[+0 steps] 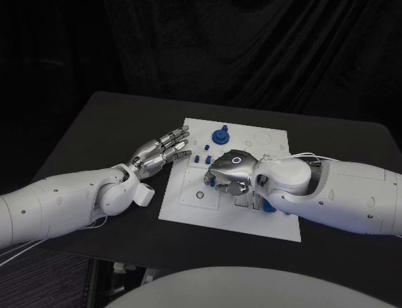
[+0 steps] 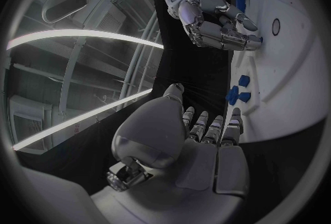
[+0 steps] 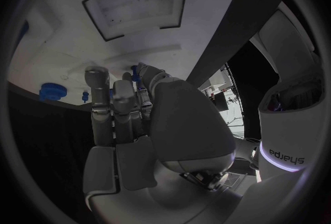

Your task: Assemble the parts on the task board

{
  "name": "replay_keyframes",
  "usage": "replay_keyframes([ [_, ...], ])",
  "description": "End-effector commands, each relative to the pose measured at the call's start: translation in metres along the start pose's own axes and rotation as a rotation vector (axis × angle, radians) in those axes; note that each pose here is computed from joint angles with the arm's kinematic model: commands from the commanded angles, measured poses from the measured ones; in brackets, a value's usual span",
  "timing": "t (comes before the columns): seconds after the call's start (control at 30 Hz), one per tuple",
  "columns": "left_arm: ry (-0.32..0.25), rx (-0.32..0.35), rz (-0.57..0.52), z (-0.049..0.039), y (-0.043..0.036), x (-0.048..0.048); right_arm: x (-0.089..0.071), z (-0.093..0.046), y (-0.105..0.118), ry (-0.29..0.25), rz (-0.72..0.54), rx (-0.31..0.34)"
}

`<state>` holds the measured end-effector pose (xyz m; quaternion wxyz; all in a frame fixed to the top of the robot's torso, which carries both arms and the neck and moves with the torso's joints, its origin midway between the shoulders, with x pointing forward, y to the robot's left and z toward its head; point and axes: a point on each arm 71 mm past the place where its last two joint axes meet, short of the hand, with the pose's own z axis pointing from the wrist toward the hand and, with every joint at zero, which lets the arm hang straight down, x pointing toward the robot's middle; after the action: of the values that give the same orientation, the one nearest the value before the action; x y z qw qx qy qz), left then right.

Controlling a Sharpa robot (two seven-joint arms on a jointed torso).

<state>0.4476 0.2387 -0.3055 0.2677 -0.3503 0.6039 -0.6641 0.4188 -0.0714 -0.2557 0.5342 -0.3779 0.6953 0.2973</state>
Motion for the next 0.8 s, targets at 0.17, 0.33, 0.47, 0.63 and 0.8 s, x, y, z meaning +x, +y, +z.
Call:
replay_keyframes([
  [0.17, 0.008, 0.032, -0.016, 0.0002, -0.0008, 0.0017, 0.004, -0.001, -0.003, 0.023, -0.006, 0.031],
  [0.33, 0.007, 0.034, -0.017, -0.0003, -0.0006, 0.0017, 0.003, -0.004, -0.006, -0.009, -0.004, 0.028],
  [0.47, 0.003, 0.037, -0.014, -0.0016, -0.001, 0.0007, 0.0, -0.01, -0.008, -0.06, 0.0, 0.024],
  [0.63, -0.009, 0.053, -0.007, -0.0039, -0.0026, -0.0012, -0.008, -0.024, -0.014, -0.151, 0.0, 0.026],
  [0.8, -0.041, 0.091, 0.02, -0.0059, -0.006, -0.0027, -0.028, -0.038, -0.029, -0.177, -0.028, 0.069],
])
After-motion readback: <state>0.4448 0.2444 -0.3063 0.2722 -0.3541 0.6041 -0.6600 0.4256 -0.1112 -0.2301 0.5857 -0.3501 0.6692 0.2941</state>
